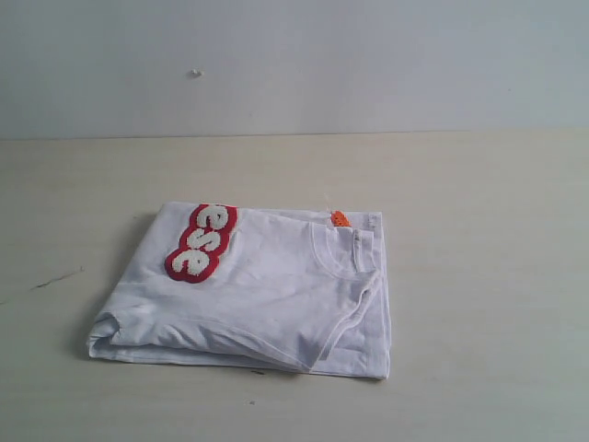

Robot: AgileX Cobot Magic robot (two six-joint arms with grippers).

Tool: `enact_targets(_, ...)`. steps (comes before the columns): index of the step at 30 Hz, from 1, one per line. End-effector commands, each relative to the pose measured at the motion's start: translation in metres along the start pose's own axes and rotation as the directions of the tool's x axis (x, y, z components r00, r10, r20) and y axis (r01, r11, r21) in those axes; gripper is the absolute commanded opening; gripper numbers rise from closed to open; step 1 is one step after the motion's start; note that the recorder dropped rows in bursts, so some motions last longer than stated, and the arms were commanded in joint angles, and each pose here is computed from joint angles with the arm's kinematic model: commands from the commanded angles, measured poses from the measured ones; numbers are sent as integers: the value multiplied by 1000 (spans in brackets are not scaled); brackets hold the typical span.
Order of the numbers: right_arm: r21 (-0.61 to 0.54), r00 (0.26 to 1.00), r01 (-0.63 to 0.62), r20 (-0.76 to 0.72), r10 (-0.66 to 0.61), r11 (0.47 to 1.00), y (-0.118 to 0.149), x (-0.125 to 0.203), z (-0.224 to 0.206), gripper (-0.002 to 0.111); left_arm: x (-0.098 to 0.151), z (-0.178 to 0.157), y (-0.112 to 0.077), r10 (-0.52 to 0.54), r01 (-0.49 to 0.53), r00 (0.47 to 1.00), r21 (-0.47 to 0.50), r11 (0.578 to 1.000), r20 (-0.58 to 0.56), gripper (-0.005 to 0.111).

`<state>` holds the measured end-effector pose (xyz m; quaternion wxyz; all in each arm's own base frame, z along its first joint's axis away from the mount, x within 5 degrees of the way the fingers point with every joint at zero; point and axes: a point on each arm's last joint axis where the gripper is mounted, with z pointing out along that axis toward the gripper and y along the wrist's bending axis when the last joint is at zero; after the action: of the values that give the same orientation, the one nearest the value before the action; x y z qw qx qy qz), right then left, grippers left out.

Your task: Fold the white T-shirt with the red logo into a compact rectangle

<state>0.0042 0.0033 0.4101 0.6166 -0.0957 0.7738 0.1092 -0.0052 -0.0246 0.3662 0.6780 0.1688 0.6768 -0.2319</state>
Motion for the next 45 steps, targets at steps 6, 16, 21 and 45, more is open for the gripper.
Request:
enact_targets(6, 33, 970, 25, 241, -32, 999, -3, 38, -81, 0, -1, -36, -11, 65, -65, 993, 1, 998, 98, 0)
enact_targets(16, 49, 988, 28, 148, -35, 998, -4, 44, -89, 0, 2, -36, -11, 69, -69, 996, 6, 998, 65, 0)
enact_targets(21, 45, 989, 27, 144, -33, 999, -4, 45, -89, 0, 2, -36, -11, 69, -69, 996, 6, 998, 65, 0)
enact_targets(45, 45, 989, 24, 144, -31, 999, -4, 45, -89, 0, 6, -22, -18, 93, -75, 995, -325, 943, 39, 0)
